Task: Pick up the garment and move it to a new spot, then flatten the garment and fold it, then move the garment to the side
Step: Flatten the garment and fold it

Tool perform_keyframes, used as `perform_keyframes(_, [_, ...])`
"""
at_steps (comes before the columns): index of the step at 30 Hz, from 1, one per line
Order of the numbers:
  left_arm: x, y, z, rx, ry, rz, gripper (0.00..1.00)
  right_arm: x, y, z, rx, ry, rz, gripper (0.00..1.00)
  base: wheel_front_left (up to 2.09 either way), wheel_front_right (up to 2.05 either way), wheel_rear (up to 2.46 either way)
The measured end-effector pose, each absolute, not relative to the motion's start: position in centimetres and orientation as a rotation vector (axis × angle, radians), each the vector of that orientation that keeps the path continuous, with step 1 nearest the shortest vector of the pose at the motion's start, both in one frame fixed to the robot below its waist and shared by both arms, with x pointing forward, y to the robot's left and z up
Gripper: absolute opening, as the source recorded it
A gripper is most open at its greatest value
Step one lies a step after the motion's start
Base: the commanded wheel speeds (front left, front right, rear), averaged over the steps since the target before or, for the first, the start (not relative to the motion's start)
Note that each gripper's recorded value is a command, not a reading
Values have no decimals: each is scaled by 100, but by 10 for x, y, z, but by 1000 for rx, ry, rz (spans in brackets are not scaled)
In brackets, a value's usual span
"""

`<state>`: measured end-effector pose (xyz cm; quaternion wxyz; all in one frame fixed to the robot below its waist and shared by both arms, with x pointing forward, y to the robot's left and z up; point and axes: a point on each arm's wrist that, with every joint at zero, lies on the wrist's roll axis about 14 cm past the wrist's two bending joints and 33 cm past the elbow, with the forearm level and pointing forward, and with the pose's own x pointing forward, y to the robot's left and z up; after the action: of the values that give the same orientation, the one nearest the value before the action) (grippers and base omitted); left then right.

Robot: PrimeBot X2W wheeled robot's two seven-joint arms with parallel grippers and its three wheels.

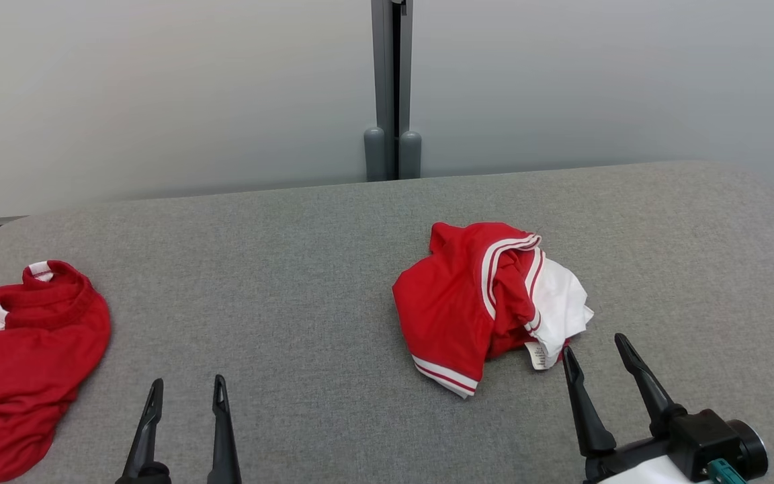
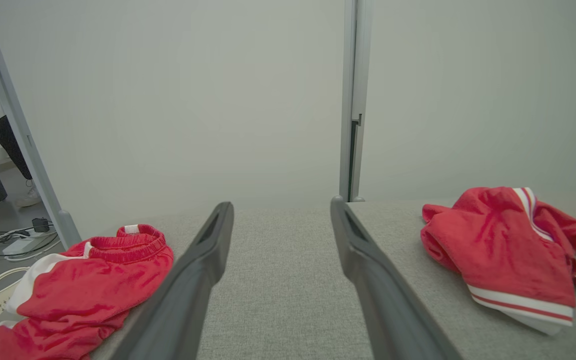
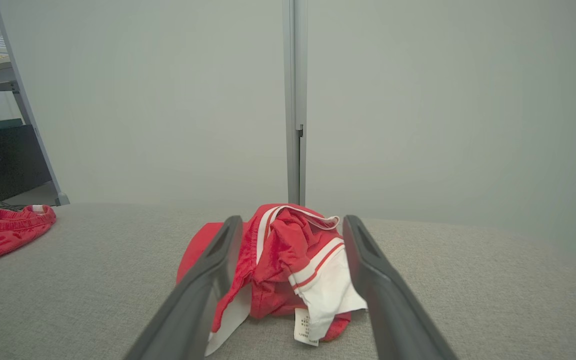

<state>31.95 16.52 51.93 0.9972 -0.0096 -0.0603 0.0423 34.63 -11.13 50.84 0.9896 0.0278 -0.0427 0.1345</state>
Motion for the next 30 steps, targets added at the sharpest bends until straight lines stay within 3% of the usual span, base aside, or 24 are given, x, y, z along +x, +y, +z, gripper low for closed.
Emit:
perform_keyframes(18, [320, 152, 509, 10, -90, 39, 100, 350, -118, 504, 56, -72, 249, 100, 0, 0, 0])
perform_keyframes(30, [354, 55, 492, -23, -39, -313, 100, 372, -172, 504, 26, -76, 92, 100, 0, 0, 0])
